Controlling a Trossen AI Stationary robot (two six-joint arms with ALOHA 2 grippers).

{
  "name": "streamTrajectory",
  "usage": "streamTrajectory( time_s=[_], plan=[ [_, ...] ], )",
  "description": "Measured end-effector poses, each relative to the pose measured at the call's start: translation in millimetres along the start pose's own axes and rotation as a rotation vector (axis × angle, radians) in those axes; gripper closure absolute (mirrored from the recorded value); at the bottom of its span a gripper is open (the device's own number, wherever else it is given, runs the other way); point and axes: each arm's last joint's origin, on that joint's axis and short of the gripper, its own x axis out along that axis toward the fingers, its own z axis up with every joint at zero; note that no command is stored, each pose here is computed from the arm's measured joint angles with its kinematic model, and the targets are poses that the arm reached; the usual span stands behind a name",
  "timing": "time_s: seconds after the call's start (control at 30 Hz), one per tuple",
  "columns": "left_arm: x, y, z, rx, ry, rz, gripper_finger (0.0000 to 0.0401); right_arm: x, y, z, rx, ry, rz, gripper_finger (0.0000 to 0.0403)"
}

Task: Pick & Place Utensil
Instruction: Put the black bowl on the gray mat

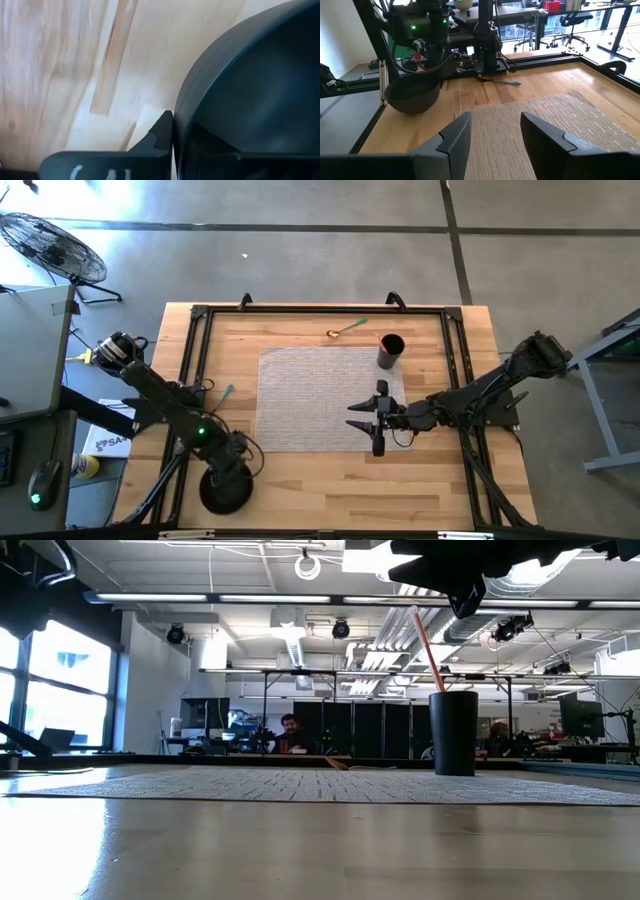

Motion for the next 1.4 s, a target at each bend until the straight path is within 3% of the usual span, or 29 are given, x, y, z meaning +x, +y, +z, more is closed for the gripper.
streamTrajectory(
  time_s=[0.63,1.1,1.4],
  plan=[
    [-37,15,56,-0.014,-0.068,-0.076,0.0398,0,0,0,0.005,0.002,-0.001,0.0238],
    [-81,80,126,-0.117,-0.248,-0.107,0.0399,0,0,0,0.007,0.002,0.0,0.0238],
    [-104,116,172,-0.162,-0.214,-0.075,0.0399,0,0,1,0.011,-0.004,0.004,0.0238]
  ],
)
